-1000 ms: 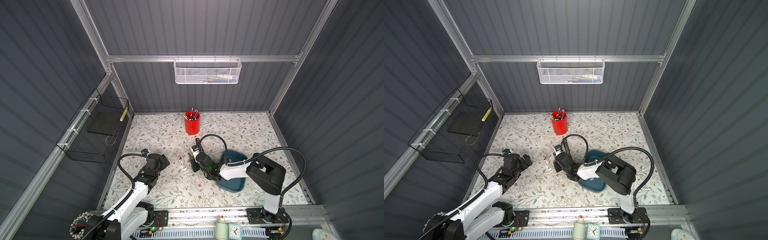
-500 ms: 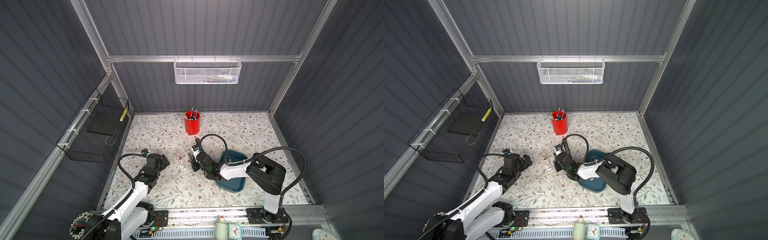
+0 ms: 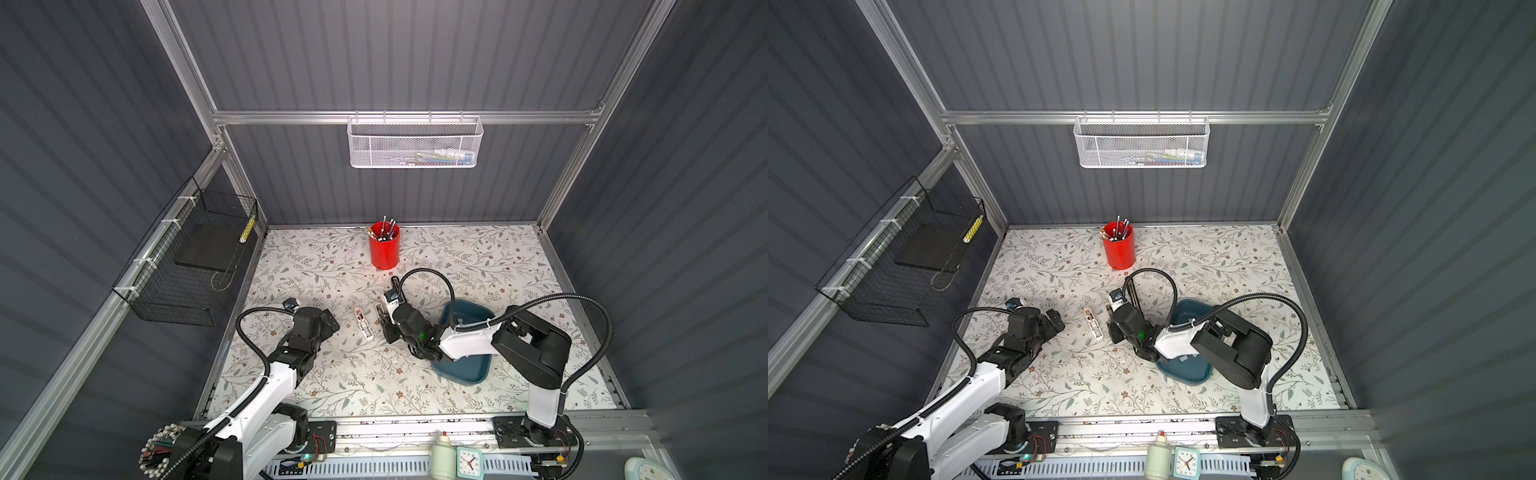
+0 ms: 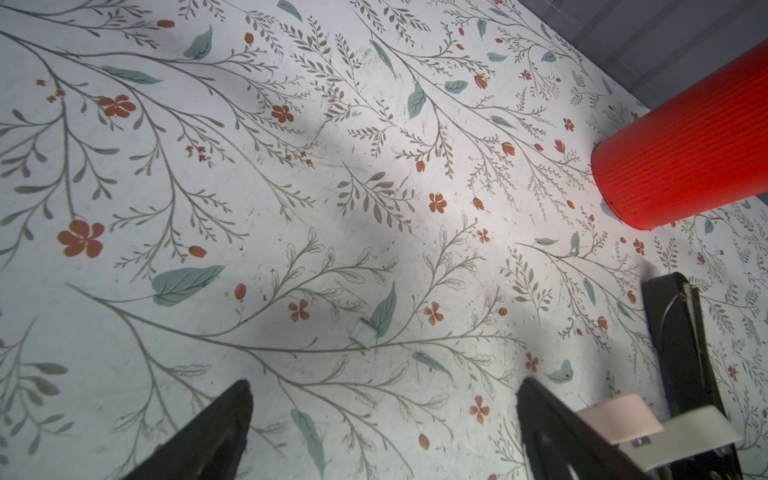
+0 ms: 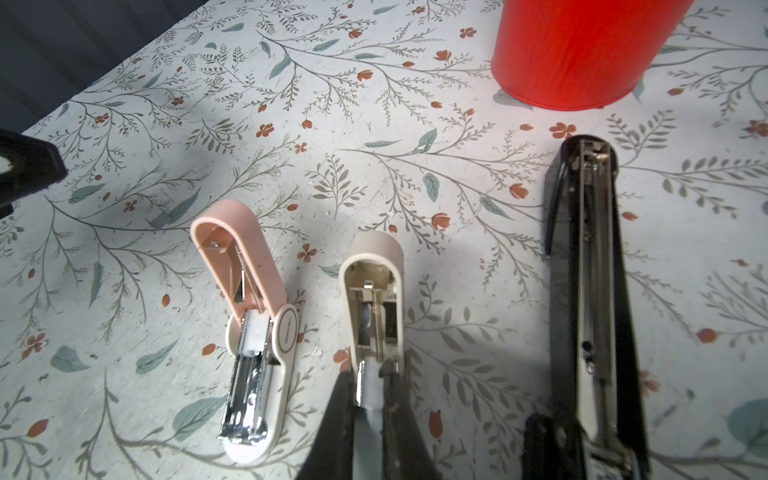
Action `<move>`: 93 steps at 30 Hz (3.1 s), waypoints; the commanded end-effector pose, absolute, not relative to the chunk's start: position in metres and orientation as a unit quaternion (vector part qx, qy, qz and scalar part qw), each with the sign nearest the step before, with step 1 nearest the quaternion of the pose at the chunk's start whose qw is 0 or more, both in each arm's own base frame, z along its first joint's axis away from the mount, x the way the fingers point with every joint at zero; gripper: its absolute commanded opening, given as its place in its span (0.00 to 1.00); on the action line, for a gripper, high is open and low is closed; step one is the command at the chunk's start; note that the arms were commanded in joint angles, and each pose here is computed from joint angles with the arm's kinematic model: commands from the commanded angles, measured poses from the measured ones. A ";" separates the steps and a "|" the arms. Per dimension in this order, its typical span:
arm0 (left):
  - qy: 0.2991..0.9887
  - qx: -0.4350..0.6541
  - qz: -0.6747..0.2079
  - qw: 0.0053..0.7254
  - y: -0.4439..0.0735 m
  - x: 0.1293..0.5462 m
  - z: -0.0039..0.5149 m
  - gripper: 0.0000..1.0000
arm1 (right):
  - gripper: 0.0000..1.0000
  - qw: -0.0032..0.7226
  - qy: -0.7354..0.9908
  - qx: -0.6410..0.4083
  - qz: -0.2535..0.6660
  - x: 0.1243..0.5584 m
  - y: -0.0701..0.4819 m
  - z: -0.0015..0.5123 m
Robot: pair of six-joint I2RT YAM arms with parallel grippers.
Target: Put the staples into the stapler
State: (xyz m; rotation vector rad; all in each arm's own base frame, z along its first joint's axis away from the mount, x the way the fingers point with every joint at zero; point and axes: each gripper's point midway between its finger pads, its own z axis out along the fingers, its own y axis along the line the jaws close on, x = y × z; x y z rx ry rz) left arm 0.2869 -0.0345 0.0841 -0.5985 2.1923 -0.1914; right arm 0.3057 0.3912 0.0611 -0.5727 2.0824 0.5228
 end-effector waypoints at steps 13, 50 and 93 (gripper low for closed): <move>0.866 -0.242 -0.083 0.429 -0.036 0.295 0.095 1.00 | 0.06 0.437 0.846 -0.233 0.200 0.312 0.393 0.048; 0.861 -0.249 -0.061 0.439 -0.025 0.290 0.103 1.00 | 0.28 0.305 0.832 -0.385 0.258 0.213 0.414 0.061; 0.888 -0.241 -0.032 0.390 -0.027 0.298 0.088 1.00 | 0.14 0.243 0.865 -0.394 0.192 0.194 0.397 0.005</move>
